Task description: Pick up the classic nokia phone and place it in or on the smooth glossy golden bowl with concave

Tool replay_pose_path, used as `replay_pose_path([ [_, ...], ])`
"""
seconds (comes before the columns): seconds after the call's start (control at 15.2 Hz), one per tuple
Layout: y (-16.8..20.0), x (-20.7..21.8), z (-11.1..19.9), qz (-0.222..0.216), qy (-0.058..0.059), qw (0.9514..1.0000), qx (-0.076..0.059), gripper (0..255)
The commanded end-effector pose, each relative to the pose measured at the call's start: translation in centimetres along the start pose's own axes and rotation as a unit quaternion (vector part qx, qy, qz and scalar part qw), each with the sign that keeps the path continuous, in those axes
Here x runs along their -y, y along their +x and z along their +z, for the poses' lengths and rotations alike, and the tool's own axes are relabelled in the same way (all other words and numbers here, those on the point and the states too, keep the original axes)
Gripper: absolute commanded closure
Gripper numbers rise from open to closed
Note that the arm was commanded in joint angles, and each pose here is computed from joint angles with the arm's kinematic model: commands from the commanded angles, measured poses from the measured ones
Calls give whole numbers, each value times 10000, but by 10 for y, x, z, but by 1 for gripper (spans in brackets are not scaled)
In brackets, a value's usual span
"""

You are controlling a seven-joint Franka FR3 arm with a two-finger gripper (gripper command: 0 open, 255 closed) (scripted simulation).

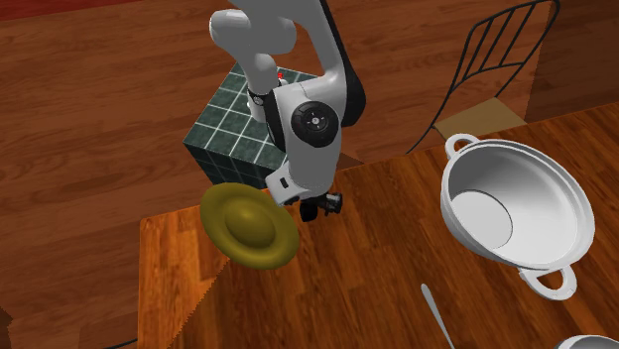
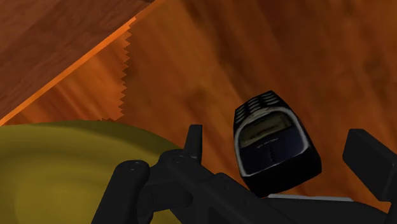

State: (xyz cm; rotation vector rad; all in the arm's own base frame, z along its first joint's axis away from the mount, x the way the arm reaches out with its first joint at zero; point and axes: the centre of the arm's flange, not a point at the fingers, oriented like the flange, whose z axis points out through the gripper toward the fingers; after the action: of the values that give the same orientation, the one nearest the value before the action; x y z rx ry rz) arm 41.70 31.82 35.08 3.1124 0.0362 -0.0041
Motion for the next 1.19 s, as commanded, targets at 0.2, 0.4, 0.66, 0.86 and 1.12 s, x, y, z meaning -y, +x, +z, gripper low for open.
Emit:
replay_pose_path([
  [0.2,0,0,0,0,0,10000,0,255],
  [0.4,0,0,0,0,0,10000,0,255],
  [0.66,0,0,0,0,0,10000,0,255],
  [0.86,0,0,-5,0,1,10000,0,255],
  [1.12,0,-1,-26,0,0,10000,-1,255],
])
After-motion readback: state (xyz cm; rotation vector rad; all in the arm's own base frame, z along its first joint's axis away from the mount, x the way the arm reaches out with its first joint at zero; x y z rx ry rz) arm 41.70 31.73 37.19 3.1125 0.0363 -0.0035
